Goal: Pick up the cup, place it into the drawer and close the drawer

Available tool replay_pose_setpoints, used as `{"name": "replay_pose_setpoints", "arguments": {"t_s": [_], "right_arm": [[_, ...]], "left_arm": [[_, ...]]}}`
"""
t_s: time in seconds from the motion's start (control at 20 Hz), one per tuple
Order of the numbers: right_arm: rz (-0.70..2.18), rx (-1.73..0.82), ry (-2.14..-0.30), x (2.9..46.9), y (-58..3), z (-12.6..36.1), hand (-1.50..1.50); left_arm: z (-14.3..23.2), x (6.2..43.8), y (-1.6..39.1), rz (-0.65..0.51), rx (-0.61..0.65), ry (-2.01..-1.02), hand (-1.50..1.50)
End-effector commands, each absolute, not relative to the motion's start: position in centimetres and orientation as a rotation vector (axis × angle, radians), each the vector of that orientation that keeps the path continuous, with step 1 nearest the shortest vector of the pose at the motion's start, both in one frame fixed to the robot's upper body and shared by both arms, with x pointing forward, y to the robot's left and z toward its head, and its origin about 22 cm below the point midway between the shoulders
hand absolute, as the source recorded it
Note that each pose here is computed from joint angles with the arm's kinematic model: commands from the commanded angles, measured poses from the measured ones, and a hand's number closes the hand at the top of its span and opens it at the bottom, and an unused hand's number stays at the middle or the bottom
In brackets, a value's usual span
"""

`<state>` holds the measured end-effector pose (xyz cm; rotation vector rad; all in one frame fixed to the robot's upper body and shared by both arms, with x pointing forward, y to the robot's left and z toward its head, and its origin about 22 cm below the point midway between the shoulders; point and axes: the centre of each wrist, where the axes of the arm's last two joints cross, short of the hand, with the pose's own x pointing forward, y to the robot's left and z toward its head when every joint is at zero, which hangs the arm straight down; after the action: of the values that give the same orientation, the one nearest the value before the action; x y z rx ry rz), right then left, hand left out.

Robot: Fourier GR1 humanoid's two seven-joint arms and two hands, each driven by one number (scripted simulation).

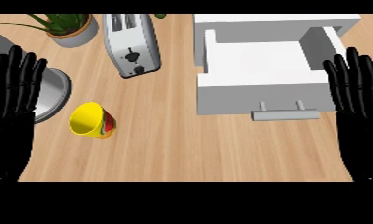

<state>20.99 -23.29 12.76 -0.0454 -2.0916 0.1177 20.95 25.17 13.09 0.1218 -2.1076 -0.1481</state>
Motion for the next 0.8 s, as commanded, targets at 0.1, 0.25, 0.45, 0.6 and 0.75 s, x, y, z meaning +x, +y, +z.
{"name": "replay_pose_setpoints", "arguments": {"t_s": [0.1,0.25,0.45,0.6,0.75], "right_arm": [[0.082,-0.085,-2.111,22.1,-23.5,12.3,-1.50],[0.042,-0.079,-2.120,21.0,-24.4,13.4,-1.50],[0.223,-0.104,-2.026,21.0,-24.3,13.1,-1.50],[0.199,-0.099,-2.029,21.0,-24.8,13.9,-1.50],[0.212,-0.100,-2.023,23.1,-24.7,13.9,-1.50]], "left_arm": [[12.4,20.4,26.1,-0.195,-0.028,-2.113,-1.50],[12.8,18.4,25.5,-0.212,-0.185,-2.080,-1.50],[10.7,19.9,25.3,-0.008,-0.284,-1.895,-1.50],[7.5,20.0,26.7,0.015,-0.312,-1.867,-1.50],[7.7,19.3,29.0,0.046,-0.292,-1.861,-1.50]]}}
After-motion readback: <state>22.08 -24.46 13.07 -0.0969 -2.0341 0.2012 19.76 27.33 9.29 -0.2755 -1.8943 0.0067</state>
